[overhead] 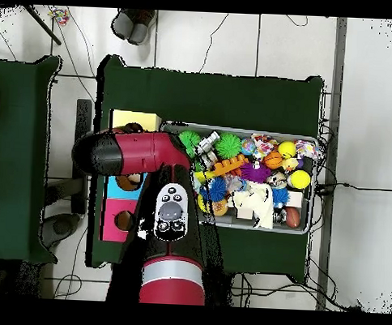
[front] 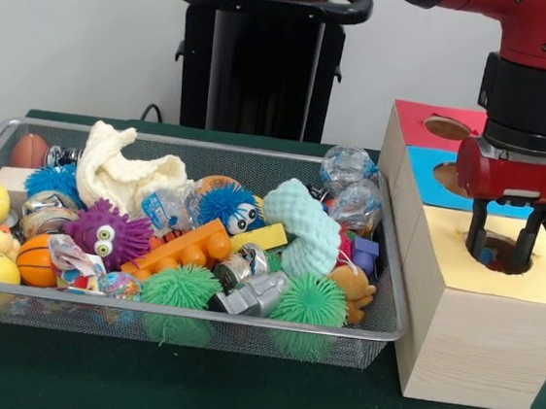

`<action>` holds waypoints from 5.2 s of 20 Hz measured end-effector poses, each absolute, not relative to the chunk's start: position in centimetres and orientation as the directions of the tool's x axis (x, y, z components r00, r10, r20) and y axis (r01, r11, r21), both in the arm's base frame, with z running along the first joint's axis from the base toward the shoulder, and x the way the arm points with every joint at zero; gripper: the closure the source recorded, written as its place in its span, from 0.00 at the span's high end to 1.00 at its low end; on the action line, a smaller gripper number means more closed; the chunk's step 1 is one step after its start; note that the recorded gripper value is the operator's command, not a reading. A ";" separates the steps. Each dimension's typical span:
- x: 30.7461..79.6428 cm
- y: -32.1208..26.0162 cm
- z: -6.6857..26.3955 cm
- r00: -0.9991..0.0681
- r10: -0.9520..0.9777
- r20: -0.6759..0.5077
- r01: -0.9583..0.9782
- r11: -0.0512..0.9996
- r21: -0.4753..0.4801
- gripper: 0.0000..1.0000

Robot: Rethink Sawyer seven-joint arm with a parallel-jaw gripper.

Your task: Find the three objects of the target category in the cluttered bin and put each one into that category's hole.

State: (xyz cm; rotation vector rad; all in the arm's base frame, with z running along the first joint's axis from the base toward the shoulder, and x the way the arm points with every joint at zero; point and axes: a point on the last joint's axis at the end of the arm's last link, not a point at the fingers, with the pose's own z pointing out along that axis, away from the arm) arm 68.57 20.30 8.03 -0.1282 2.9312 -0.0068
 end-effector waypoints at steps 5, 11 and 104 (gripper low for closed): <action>68.6 20.3 8.0 -0.975 -0.087 -0.205 -0.086 0.996 -0.014 1.00; 68.6 20.3 7.9 -0.975 -0.087 -0.204 -0.087 0.996 -0.013 0.00; 51.5 5.0 14.8 -0.993 0.112 0.032 0.113 0.993 0.042 0.00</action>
